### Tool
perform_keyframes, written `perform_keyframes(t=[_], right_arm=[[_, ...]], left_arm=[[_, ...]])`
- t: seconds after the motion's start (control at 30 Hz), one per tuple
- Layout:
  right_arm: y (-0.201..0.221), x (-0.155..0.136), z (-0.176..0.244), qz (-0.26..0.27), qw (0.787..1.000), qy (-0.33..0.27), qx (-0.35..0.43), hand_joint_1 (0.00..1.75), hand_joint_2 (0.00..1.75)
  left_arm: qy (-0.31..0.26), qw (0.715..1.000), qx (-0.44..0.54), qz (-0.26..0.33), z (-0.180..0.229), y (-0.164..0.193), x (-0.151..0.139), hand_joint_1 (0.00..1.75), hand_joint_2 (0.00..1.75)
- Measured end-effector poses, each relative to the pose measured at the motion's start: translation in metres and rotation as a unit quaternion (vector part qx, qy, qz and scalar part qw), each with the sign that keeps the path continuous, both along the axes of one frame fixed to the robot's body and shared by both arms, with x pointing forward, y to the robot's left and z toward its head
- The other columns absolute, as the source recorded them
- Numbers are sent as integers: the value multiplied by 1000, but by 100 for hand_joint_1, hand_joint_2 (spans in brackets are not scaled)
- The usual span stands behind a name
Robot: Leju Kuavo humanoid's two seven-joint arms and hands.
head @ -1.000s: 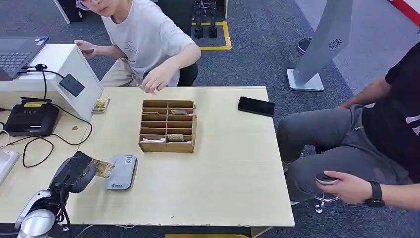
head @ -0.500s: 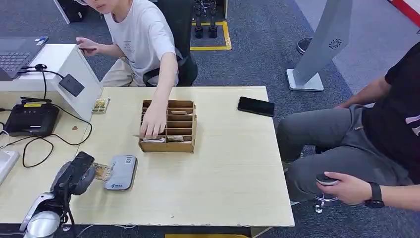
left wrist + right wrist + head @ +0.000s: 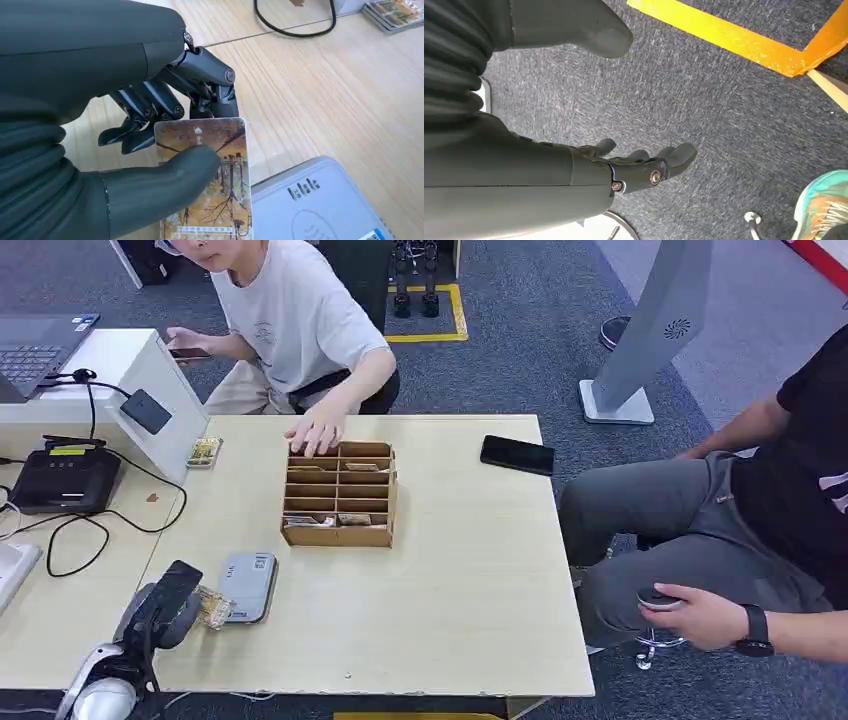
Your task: Pass the card to the sensor for recognition and then transmit it.
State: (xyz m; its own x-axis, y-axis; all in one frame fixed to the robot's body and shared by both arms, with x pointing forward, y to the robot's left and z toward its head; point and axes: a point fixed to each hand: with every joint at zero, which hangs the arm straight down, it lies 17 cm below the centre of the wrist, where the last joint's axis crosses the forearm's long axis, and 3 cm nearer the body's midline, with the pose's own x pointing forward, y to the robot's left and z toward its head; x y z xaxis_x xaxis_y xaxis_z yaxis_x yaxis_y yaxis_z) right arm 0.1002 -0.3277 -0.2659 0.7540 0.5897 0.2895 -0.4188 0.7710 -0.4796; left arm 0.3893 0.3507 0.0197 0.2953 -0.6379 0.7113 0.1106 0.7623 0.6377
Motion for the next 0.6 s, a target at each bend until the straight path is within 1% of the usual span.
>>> perform_keyframes(t=[0.2,0.6], right_arm=[[0,0,0,5,1000,0,-1,0,175],[-4,0,0,2,1000,0,-3,0,175]], left_arm=[[11,1000,-4,0,-9,-4,-5,175,175],[14,1000,-8,-1,-12,-7,-6,175,175]])
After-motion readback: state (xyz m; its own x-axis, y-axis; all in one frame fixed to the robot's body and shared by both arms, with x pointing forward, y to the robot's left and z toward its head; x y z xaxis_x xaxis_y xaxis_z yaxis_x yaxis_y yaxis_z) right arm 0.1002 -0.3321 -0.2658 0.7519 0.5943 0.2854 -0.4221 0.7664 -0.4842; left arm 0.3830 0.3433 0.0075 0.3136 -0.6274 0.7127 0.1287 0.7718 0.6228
